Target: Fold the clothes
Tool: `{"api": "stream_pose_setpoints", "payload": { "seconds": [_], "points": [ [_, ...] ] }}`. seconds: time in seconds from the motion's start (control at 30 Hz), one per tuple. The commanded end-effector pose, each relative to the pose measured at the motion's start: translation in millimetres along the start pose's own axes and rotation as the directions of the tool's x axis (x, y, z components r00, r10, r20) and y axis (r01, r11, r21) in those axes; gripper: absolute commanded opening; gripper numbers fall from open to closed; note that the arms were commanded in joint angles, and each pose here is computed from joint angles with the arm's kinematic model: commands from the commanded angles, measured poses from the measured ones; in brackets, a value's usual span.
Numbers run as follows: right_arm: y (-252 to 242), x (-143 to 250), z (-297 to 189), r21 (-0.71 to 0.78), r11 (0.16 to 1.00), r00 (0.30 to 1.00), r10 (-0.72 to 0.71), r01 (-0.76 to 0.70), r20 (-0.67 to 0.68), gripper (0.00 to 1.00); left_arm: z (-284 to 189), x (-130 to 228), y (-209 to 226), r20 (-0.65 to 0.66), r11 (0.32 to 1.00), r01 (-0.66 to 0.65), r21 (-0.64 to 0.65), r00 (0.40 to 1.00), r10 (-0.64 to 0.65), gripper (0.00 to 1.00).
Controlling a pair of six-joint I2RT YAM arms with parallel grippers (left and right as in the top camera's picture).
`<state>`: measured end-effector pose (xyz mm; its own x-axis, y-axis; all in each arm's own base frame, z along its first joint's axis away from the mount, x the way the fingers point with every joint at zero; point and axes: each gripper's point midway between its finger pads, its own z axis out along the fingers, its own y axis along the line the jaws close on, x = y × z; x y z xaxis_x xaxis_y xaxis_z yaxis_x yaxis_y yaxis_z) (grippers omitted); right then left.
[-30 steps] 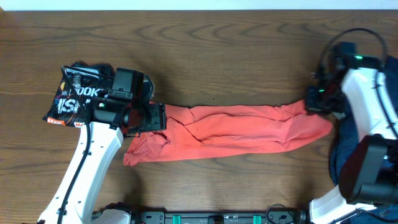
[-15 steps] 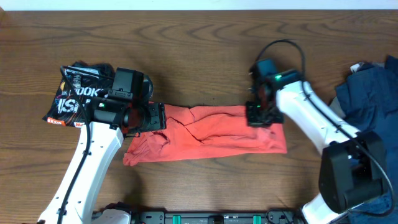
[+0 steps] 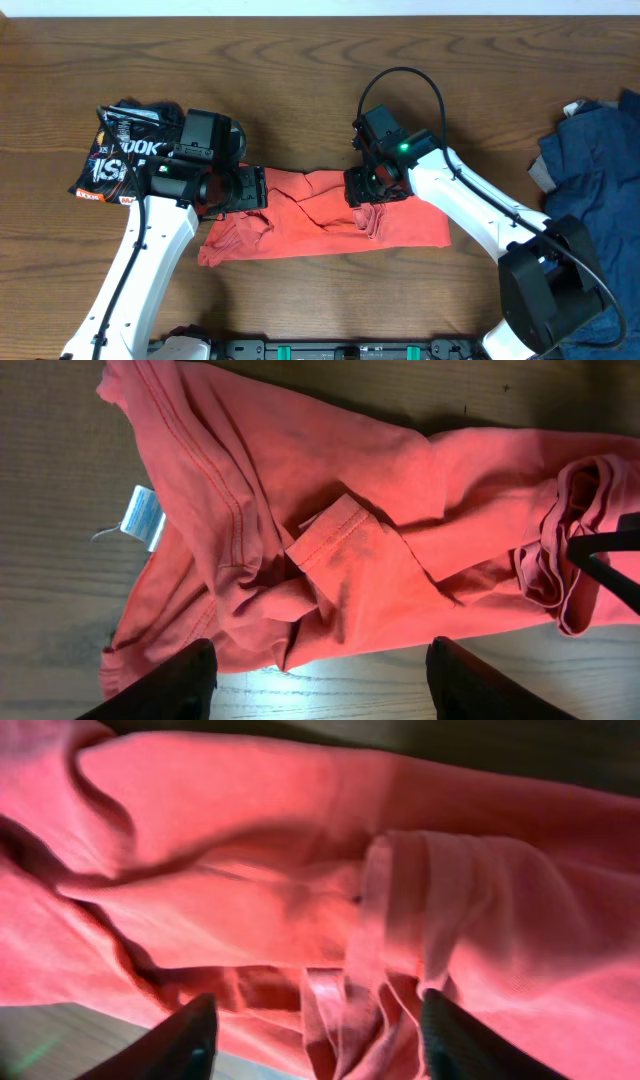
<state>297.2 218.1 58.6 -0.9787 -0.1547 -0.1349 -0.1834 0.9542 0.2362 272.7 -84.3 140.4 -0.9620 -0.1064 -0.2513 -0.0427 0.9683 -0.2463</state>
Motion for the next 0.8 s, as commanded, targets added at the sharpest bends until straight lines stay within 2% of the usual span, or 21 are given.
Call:
{"api": "stream_pose_setpoints", "payload": {
  "seconds": [0.0,0.03,0.1,0.17,0.3,0.5,0.77],
  "points": [
    [-25,0,-3,0.11,0.994,1.0,0.006,-0.008,0.011,0.55,-3,-4,2,0.012,1.0,0.013,-0.015,1.0,-0.012,0.74],
    [-36,0,-6,0.15,0.988,0.999,0.03,-0.031,0.012,0.54,-2,-4,3,0.01,1.0,0.013,-0.018,1.0,-0.013,0.8],
    [-60,0,-15,0.233,0.968,0.996,0.087,-0.089,0.02,0.52,1,-3,11,0.007,0.998,0.016,-0.059,1.0,-0.015,0.85],
    [-80,-1,-26,0.292,0.947,0.991,0.129,-0.133,0.035,0.55,8,-1,18,-0.01,0.995,0.018,-0.094,1.0,-0.02,0.93],
    [-108,-5,-51,0.334,0.921,0.979,0.184,-0.202,0.087,0.6,32,7,31,-0.096,0.991,0.041,-0.131,0.994,-0.054,1.0],
    [-132,1,-72,0.337,0.898,0.96,0.259,-0.281,0.11,0.64,84,11,60,-0.241,0.984,0.028,-0.175,0.968,-0.07,0.99],
    [-139,10,-74,0.355,0.887,0.955,0.285,-0.294,0.079,0.64,131,23,83,-0.346,0.978,0.071,-0.194,0.928,-0.136,0.99]
  ]
}}
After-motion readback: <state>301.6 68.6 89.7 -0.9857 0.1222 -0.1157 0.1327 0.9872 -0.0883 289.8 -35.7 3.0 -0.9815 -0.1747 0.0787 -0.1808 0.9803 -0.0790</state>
